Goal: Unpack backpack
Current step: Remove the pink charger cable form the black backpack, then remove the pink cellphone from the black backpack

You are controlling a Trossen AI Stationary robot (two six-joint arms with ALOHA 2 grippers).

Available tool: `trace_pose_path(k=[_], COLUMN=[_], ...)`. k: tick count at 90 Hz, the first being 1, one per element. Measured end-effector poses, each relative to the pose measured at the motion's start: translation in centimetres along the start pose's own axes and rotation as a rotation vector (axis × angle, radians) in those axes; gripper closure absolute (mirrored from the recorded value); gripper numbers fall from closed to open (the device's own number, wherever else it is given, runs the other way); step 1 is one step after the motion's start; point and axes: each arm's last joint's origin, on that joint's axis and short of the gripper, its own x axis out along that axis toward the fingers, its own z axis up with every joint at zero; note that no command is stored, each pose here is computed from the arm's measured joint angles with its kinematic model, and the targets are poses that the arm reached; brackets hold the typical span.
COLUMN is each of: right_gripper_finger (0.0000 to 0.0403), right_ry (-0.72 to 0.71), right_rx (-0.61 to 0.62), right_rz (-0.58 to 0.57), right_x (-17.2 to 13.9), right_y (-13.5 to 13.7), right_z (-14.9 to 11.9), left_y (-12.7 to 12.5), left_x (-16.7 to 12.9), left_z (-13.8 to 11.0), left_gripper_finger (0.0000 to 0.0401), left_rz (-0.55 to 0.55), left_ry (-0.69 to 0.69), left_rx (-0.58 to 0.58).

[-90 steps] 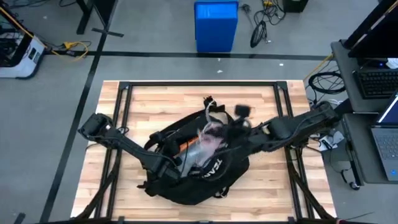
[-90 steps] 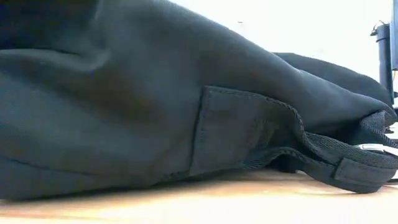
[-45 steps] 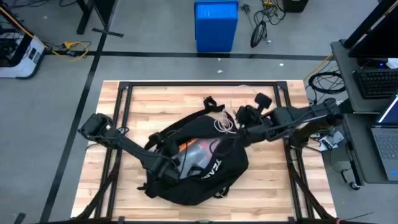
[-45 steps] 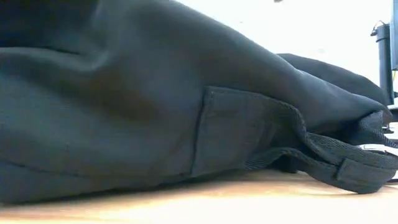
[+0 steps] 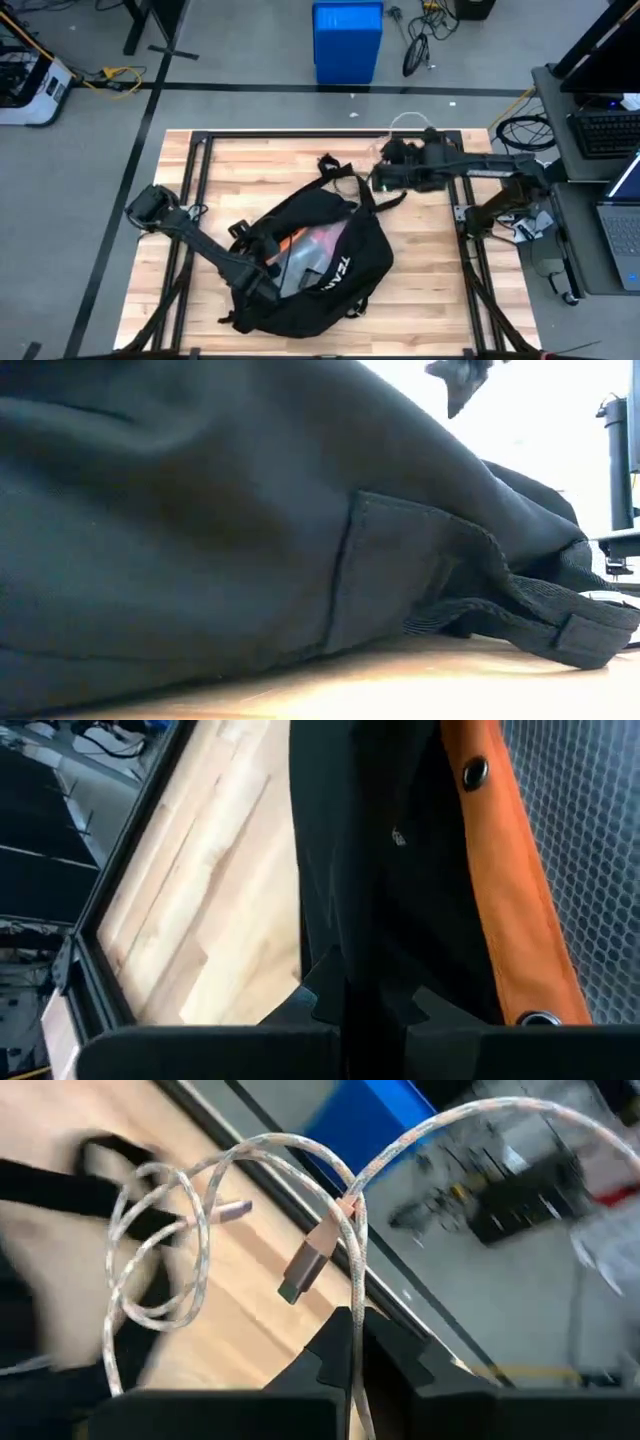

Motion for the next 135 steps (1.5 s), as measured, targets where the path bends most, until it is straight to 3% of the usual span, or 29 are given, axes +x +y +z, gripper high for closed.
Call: trace_pose_path(k=[21,50,74,92,114,124,135], right_gripper_finger=[0.0403,0.0403,0.0403,0.0389,0.0334,0.0305,0.0283], right_ry=[0.161,0.385,0.442,0.418,0.417,0.385,0.307], right_rx=[0.032,0.047,0.063,0.087,0.06,0.061,0.05], right_rz=[-0.124,-0.229,-0.151,-0.024,-0.006,0.03,0.209], right_x=[6.9,14.9,18.8,20.2,20.1,18.9,15.9], right_y=[0.1,-0.3,0.2,0.9,1.0,1.1,1.9], right_z=[-1.4,-6.3,-9.4,-9.7,-9.6,-8.8,-7.3], left_y=[-0.4,-0.6,-0.6,-0.7,-0.6,-0.6,-0.6], left_x=[-1.8,-2.8,-2.8,-2.8,-2.8,-2.8,-2.8], left_z=[0.3,0.0,0.0,0.0,0.0,0.0,0.0], left_gripper_finger=[0.0397,0.0397,0.0397,0.0397,0.0397,0.0397,0.0397], left_rz=[-0.043,-0.064,-0.064,-0.064,-0.064,-0.063,-0.062], left_ry=[-0.067,-0.099,-0.102,-0.103,-0.103,-0.103,-0.107], left_rx=[-0.008,0.004,0.005,0.004,0.005,0.01,0.012])
